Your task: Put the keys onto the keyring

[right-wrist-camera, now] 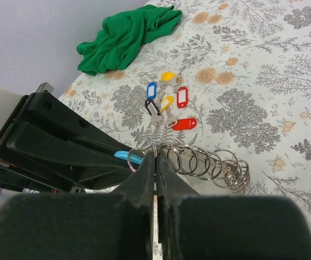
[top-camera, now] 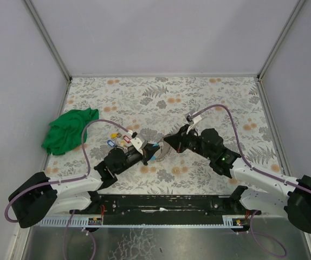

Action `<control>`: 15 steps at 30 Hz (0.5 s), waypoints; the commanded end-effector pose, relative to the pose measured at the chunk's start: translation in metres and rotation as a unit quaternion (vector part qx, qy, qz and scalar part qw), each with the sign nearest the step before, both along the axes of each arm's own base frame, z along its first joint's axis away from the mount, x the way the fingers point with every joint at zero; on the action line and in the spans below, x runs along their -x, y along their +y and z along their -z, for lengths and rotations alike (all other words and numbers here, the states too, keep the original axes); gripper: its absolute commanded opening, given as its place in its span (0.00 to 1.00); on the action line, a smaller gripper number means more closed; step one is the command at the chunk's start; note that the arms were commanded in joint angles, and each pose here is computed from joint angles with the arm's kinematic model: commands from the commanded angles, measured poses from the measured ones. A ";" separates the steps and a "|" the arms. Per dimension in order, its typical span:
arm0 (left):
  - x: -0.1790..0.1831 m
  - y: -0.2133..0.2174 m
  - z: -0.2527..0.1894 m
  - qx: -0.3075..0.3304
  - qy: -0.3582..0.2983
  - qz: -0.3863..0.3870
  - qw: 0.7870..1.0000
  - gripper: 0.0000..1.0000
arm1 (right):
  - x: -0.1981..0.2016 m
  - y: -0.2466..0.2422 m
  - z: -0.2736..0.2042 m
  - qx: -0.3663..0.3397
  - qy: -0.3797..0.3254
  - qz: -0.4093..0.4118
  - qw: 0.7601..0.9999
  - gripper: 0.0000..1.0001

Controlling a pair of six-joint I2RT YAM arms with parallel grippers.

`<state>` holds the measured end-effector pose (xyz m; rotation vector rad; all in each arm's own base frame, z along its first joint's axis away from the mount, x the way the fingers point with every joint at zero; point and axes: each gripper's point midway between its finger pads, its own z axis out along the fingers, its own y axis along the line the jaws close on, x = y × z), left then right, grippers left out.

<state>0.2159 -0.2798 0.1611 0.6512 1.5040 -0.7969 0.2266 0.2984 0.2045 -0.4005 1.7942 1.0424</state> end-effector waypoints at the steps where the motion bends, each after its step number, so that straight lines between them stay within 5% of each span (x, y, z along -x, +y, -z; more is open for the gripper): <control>1: -0.004 -0.004 -0.037 0.057 -0.039 -0.002 0.998 0.02 | -0.011 -0.009 -0.031 0.005 -0.056 0.013 0.998 0.00; 8: -0.005 -0.004 -0.024 0.043 -0.021 -0.011 0.999 0.03 | -0.013 -0.017 -0.025 0.074 -0.064 0.002 0.995 0.04; 15: -0.008 -0.006 -0.024 0.019 -0.027 -0.026 0.999 0.02 | -0.005 -0.007 -0.029 0.070 -0.048 -0.034 0.996 0.11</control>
